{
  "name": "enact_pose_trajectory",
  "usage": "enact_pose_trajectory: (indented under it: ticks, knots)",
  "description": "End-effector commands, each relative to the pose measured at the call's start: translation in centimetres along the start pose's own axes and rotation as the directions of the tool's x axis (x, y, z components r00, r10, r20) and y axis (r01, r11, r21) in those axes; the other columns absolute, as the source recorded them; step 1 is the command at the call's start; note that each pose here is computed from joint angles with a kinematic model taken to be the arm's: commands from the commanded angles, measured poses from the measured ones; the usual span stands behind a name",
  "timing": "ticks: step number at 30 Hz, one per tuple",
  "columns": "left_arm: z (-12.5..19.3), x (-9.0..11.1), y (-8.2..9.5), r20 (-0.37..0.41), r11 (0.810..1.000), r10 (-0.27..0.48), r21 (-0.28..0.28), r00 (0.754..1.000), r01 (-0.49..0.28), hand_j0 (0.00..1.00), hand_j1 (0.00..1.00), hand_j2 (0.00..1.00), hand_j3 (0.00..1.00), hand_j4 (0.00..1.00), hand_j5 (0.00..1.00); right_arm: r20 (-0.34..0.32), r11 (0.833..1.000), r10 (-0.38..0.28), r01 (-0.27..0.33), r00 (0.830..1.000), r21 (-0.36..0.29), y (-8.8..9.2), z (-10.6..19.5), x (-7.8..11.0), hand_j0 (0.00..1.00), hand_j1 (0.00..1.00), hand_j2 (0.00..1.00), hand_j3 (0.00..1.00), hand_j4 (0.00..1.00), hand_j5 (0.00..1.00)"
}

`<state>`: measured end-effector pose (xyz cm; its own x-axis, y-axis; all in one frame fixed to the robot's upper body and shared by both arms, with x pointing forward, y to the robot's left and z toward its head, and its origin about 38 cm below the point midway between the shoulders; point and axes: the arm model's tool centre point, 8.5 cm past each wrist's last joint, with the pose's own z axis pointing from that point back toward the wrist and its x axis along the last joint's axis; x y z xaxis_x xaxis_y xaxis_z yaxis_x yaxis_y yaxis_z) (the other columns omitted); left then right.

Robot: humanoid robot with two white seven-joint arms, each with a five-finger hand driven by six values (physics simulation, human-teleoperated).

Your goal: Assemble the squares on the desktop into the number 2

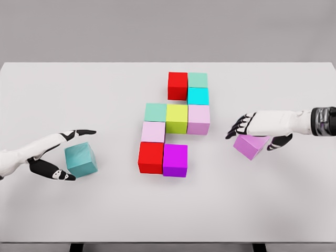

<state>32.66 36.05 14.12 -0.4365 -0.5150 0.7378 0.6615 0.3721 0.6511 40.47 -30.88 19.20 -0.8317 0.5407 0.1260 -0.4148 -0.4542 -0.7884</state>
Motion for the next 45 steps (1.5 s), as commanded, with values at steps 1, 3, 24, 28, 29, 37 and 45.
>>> enact_pose_trajectory:
  ticks: [1, 3, 24, 28, 29, 37, 45]
  knots:
    - [0.1, -0.2, 0.1, -0.011, 1.0, 0.026, 0.009, 1.0, -0.025, 1.0, 1.0, 1.0, 1.0, 1.0, 1.0, 0.0, 1.0, -0.005, 0.005, 1.0, -0.003, 0.0, 0.0, 0.0, 0.84, 0.84, 0.84, 0.84, 0.84, 0.84]
    - [0.1, -0.2, 0.0, -0.008, 0.999, 0.038, 0.014, 0.999, -0.038, 1.0, 1.0, 1.0, 1.0, 1.0, 1.0, 0.003, 1.0, -0.004, 0.004, 1.0, -0.003, 0.0, 0.0, 0.0, 0.79, 0.79, 0.79, 0.79, 0.79, 0.79]
    - [0.1, -0.2, -0.4, 0.0, 0.998, 0.059, 0.016, 0.998, -0.059, 1.0, 1.0, 1.0, 1.0, 1.0, 1.0, -0.003, 0.999, 0.045, -0.045, 0.999, -0.026, -1.8, 0.1, 0.2, 0.6, 0.6, 0.6, 0.6, 0.6, 0.6]
    - [0.1, -0.3, -0.4, 0.002, 0.997, 0.074, 0.02, 0.997, -0.074, 1.0, 1.0, 1.0, 1.0, 1.0, 1.0, 0.021, 0.997, 0.074, -0.073, 0.997, -0.033, -2.4, -0.1, 1.2, 0.55, 0.55, 0.55, 0.55, 0.55, 0.55]
    - [0.1, -0.3, -0.4, 0.0, 0.997, 0.074, 0.021, 0.997, -0.074, 1.0, 1.0, 1.0, 1.0, 1.0, 1.0, 0.026, 0.996, 0.079, -0.078, 0.997, -0.035, -2.5, -0.2, 1.4, 0.55, 0.55, 0.55, 0.55, 0.55, 0.55]
    - [0.4, -1.5, -0.6, -0.03, 0.995, 0.092, 0.032, 0.995, -0.091, 1.0, 1.0, 1.0, 1.0, 1.0, 1.0, 0.072, 0.977, 0.211, -0.209, 0.975, -0.036, -3.9, -0.9, 4.5, 0.55, 0.55, 0.55, 0.55, 0.55, 0.55]
    - [0.3, -1.4, -0.6, -0.025, 0.995, 0.092, 0.034, 0.995, -0.092, 1.0, 1.0, 1.0, 1.0, 1.0, 1.0, 0.135, 0.965, 0.258, -0.25, 0.957, -0.075, -5.0, -2.1, 6.9, 0.55, 0.55, 0.55, 0.55, 0.55, 0.55]
